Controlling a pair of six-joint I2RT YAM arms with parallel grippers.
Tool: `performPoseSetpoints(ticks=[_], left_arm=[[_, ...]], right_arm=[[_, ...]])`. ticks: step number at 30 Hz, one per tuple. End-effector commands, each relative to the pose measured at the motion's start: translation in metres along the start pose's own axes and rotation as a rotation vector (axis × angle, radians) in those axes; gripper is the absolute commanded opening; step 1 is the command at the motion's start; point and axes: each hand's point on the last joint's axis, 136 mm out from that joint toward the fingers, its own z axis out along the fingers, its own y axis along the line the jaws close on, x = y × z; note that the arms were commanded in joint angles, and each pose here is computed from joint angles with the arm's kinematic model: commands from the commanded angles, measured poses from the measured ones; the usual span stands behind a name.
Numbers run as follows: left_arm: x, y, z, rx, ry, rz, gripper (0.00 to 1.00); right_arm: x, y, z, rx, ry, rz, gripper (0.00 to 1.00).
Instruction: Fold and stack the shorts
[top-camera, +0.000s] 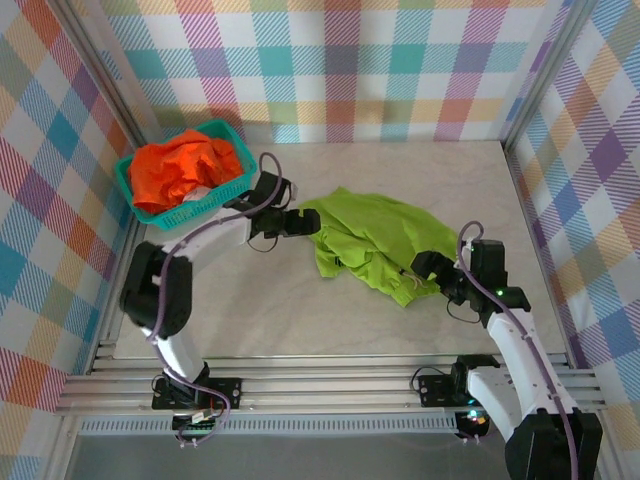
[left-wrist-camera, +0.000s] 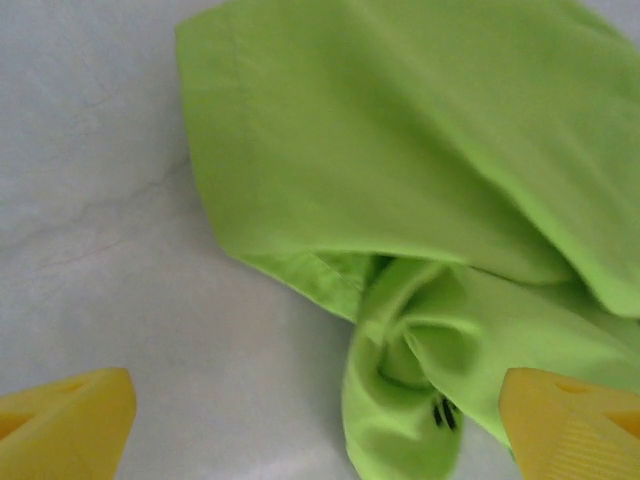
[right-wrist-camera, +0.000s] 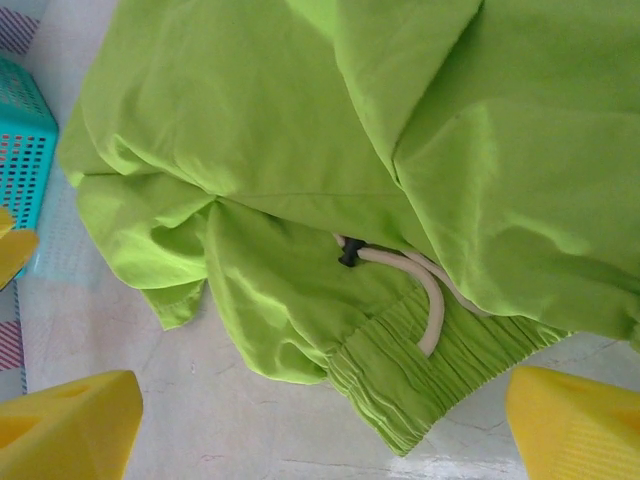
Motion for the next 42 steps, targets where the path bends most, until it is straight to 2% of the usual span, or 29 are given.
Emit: performPoseSetpoints(ticks=[1, 5, 8, 11, 13, 18, 22, 24, 27, 35, 38, 42], left_arm=[[-0.022, -0.008, 0.025, 0.02, -0.04, 0.015, 0.93], [-0.03, 0.003, 0.055, -0.034, -0.032, 0.01, 0.92], [-0.033, 0.005, 0.072, -0.039, -0.02, 0.005, 0.85], [-0.035, 0.005, 0.081, -0.038, -0.014, -0.001, 0.73], [-0.038, 0.009, 0.082, -0.06, -0.028, -0.006, 0.59], [-0.055, 0.002, 0.06, -0.053, -0.079, -0.002, 0.29], [-0.082, -0.01, 0.009, -0.054, -0.186, 0.02, 0.12], [-0.097, -0.013, -0.024, -0.056, -0.244, 0.026, 0.06], [-0.115, -0.014, -0.077, -0.065, -0.328, 0.033, 0.03], [-0.155, -0.005, -0.198, -0.134, -0.518, 0.037, 0.0], [-0.174, -0.003, -0.218, -0.149, -0.557, 0.036, 0.01], [-0.196, 0.002, -0.2, -0.16, -0.515, 0.037, 0.08]], right_arm=[[0.017, -0.003, 0.012, -0.003, 0.062, 0.041, 0.92], [0.034, -0.007, 0.024, 0.044, 0.111, 0.037, 0.92], [0.045, -0.012, 0.035, 0.074, 0.134, 0.038, 0.91], [0.05, -0.011, 0.045, 0.077, 0.155, 0.046, 0.88], [0.051, -0.01, 0.052, 0.089, 0.158, 0.037, 0.82], [0.045, -0.009, 0.066, 0.113, 0.158, 0.025, 0.5], [0.028, -0.006, 0.063, 0.156, 0.119, -0.045, 0.21], [0.018, -0.004, 0.056, 0.184, 0.093, -0.094, 0.13], [0.0, -0.001, 0.039, 0.227, 0.027, -0.172, 0.0], [-0.036, 0.025, -0.015, 0.284, -0.077, -0.333, 0.0], [-0.036, 0.032, -0.032, 0.286, -0.074, -0.367, 0.0], [-0.016, 0.031, -0.037, 0.237, -0.017, -0.381, 0.0]])
